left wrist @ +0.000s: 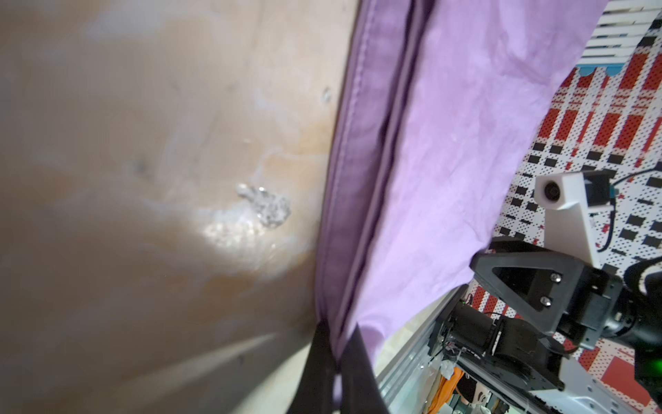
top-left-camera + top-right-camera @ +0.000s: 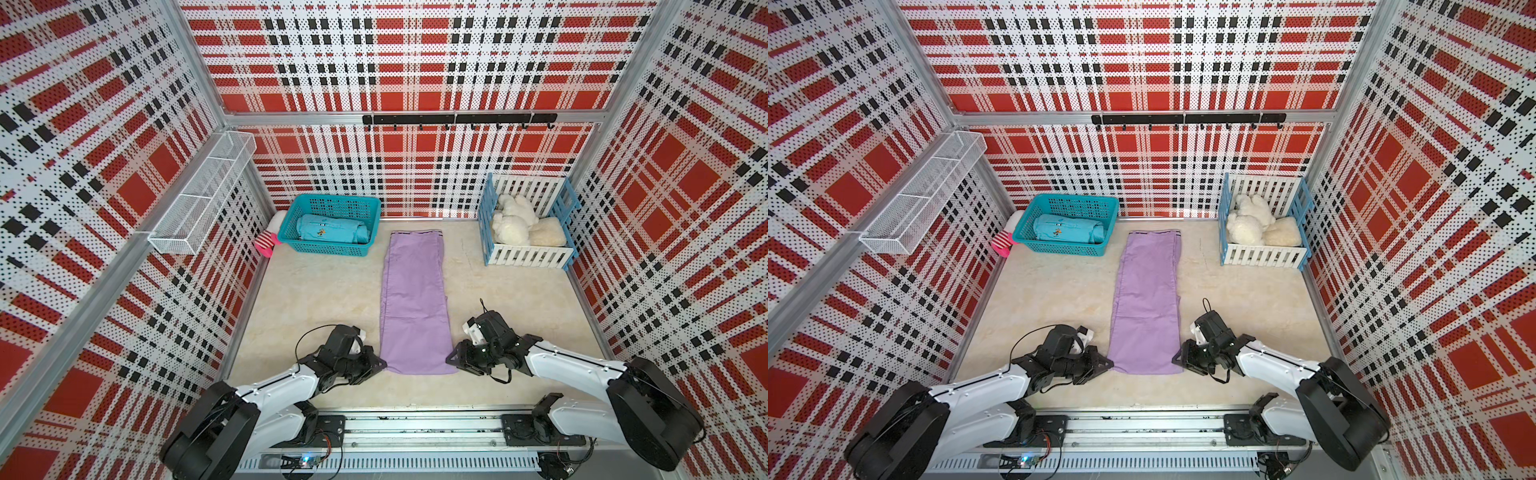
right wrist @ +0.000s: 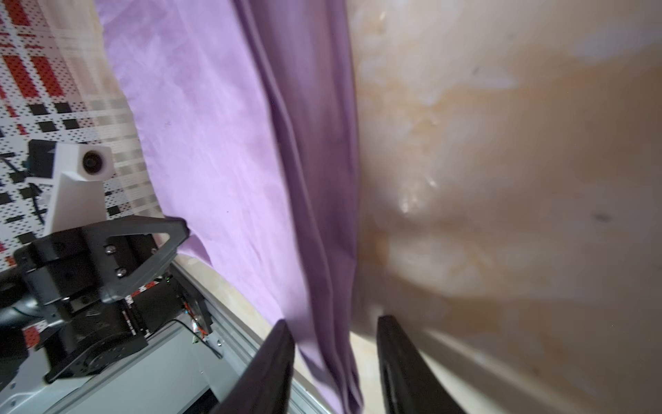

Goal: Roll up the long pants
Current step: Roll the long pant at the center of the board.

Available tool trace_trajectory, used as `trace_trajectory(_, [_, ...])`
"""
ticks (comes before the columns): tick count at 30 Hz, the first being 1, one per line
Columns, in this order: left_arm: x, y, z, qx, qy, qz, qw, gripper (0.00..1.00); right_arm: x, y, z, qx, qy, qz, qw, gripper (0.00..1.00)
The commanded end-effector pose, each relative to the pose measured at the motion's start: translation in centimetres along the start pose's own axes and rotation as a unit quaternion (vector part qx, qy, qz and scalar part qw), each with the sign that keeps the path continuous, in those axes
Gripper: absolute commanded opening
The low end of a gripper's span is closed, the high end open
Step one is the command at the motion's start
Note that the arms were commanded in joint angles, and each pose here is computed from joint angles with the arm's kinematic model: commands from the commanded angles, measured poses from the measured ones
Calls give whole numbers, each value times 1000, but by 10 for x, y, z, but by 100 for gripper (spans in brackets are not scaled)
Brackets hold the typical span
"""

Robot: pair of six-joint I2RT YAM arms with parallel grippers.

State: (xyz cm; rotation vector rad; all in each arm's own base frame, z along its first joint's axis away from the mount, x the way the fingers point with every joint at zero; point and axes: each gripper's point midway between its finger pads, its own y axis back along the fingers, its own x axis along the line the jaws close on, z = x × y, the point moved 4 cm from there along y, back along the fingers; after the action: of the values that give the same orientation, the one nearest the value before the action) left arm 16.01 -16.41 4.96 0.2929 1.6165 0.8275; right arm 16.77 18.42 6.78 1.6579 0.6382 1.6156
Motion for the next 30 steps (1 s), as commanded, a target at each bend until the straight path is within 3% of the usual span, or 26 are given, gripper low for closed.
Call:
trace_trajectory(1, [-1, 8, 8, -18, 15, -14, 1000, 0, 7, 31, 16, -52, 39, -56, 996, 49])
trace_trajectory(4, [-12, 13, 14, -22, 17, -33, 999, 0, 28, 54, 26, -79, 90, -53, 991, 52])
trace_trajectory(9, [-31, 14, 22, -13, 18, -55, 998, 0, 71, 70, 32, -95, 217, 13, 971, 55])
trace_trajectory(11, [-33, 13, 25, -8, 22, -56, 998, 0, 89, 69, 28, -90, 292, 7, 952, 55])
trace_trajectory(15, [-38, 14, 36, -5, 33, -63, 997, 0, 104, 42, 15, -64, 423, -93, 899, 54])
trace_trajectory(23, [-46, 18, 53, 2, 41, -59, 997, 0, 99, -12, -10, -22, 585, -207, 784, 52])
trace_trajectory(27, [-45, 19, 60, 3, 44, -54, 998, 0, 92, -28, -16, -5, 626, -221, 748, 52])
trace_trajectory(30, [-44, 19, 61, 3, 48, -54, 997, 0, 96, -30, -18, -8, 645, -220, 732, 53])
